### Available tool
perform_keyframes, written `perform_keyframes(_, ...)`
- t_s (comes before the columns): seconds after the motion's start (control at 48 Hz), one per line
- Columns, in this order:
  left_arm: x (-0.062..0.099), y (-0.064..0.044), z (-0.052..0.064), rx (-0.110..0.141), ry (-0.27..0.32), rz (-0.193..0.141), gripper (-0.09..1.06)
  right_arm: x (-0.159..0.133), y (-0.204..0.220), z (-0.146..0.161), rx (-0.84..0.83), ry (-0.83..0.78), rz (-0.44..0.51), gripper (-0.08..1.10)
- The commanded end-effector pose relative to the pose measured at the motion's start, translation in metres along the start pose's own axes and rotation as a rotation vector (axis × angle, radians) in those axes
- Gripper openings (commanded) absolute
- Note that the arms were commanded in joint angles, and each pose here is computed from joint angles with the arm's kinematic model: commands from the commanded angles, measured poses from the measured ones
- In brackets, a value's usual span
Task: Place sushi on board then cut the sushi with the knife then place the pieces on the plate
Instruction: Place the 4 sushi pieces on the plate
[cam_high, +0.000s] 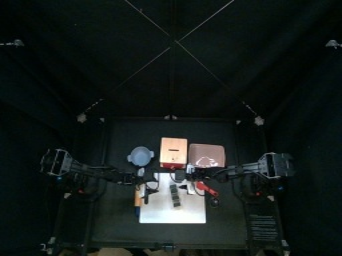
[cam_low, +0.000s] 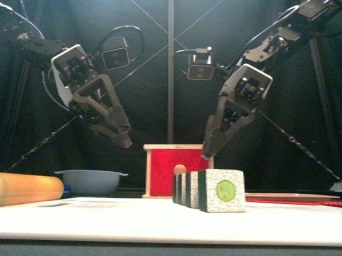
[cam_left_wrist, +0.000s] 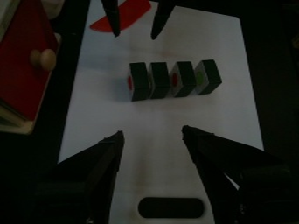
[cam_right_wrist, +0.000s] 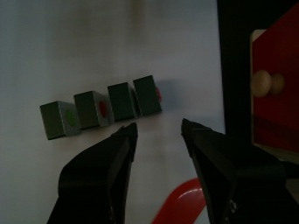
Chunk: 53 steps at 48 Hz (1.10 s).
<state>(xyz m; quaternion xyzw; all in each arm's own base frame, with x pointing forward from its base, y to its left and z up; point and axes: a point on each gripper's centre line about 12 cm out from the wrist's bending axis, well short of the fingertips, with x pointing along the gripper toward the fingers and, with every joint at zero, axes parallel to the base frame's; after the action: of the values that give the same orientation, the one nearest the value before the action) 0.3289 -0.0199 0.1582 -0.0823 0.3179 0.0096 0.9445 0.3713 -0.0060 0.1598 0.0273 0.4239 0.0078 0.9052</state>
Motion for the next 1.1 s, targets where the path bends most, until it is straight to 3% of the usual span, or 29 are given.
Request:
perform_keyframes(0.021, -0.003, -0.002, 0.008, 0.0, -0.03, -0.006, 0.91, -0.001, 0.0, 0.017, -0.023, -0.024, 0.0, 0.81)
perform_keyframes(0.417, -0.003, -0.001, 0.004, 0.005, -0.019, -0.004, 0.91, 0.02, -0.002, 0.025, -0.063, 0.048, -0.001, 0.81)
perform_keyframes(1.104, -0.003, 0.0, -0.002, 0.002, -0.006, -0.001, 0.91, 0.029, 0.006, 0.022, -0.075, 0.08, 0.015, 0.81)
